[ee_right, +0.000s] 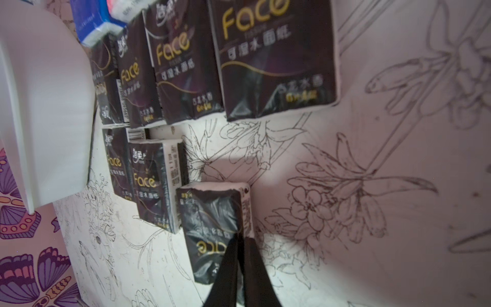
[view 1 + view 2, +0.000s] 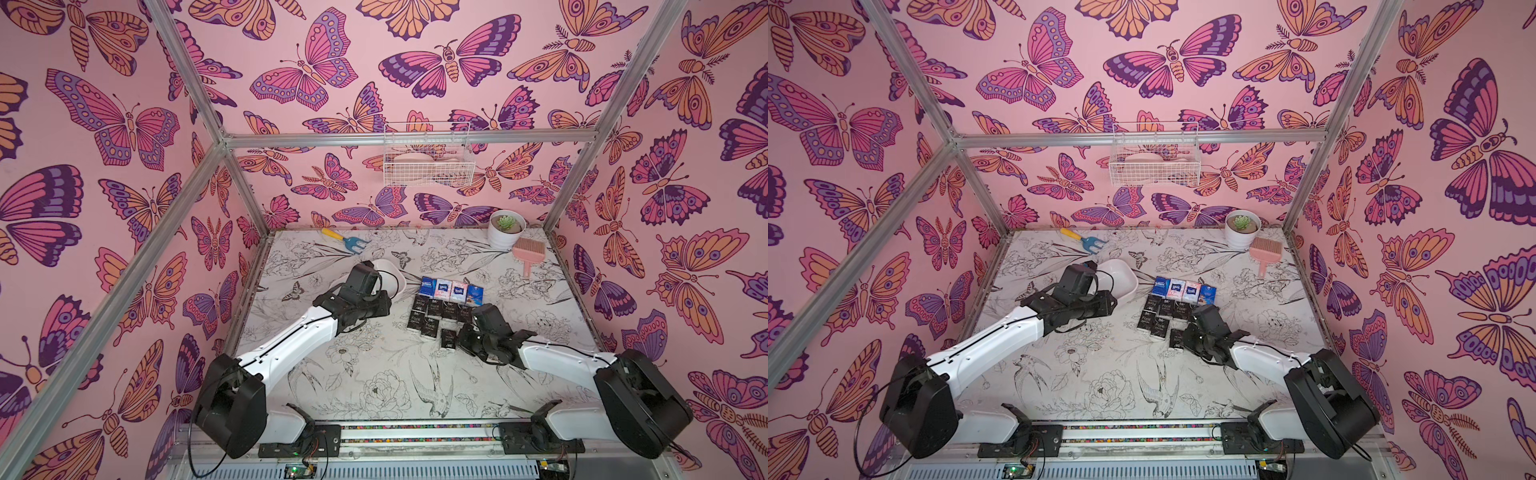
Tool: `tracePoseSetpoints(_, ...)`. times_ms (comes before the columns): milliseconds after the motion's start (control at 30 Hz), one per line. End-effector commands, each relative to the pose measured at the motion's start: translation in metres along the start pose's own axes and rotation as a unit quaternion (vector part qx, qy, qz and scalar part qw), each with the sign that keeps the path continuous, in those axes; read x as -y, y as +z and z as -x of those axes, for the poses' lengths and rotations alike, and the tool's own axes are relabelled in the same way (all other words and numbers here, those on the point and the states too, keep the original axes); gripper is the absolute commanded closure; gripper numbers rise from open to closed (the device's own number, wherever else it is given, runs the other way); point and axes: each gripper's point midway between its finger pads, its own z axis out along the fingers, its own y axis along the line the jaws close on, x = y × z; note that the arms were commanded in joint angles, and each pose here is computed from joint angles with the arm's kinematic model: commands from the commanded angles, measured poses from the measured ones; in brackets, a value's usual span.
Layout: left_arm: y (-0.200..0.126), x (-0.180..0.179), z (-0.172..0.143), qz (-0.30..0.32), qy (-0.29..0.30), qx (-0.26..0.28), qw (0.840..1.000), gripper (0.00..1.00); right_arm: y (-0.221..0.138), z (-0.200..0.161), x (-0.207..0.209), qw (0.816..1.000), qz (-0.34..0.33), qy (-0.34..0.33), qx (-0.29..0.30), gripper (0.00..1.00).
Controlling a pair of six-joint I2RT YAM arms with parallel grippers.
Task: Take the pocket tissues out of the storage box
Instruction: Move the pocket tissues to the center of the board.
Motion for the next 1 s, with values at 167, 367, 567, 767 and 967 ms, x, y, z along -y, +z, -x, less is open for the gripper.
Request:
tracePoseSetpoints(167,-0.008,-0.019,0.0,0.018,-0.017,0.008,1.0,0.62,-0.002,0.015,-0.001,0.999,-0.003,0.019,0.036,0.96)
tracePoseSetpoints(367,-0.005,-0.024,-0.001,0.024,-0.021,0.005,0.999,0.62,-0.004,0.019,-0.004,0.999,-0.002,0.016,0.042,0.98)
tracePoseSetpoints(567,-0.003,-0.027,-0.001,0.028,-0.024,0.001,0.999,0.62,-0.002,0.026,-0.006,0.998,-0.002,0.021,0.052,1.0)
tracePoseSetpoints(767,-0.004,-0.027,-0.001,0.027,-0.023,0.002,0.999,0.62,0.005,0.034,-0.016,0.998,0.008,0.03,0.055,1.0)
tracePoseSetpoints(967,-0.005,-0.029,-0.002,0.029,-0.024,0.002,0.999,0.62,0.011,0.037,-0.021,0.997,0.015,0.043,0.055,1.0)
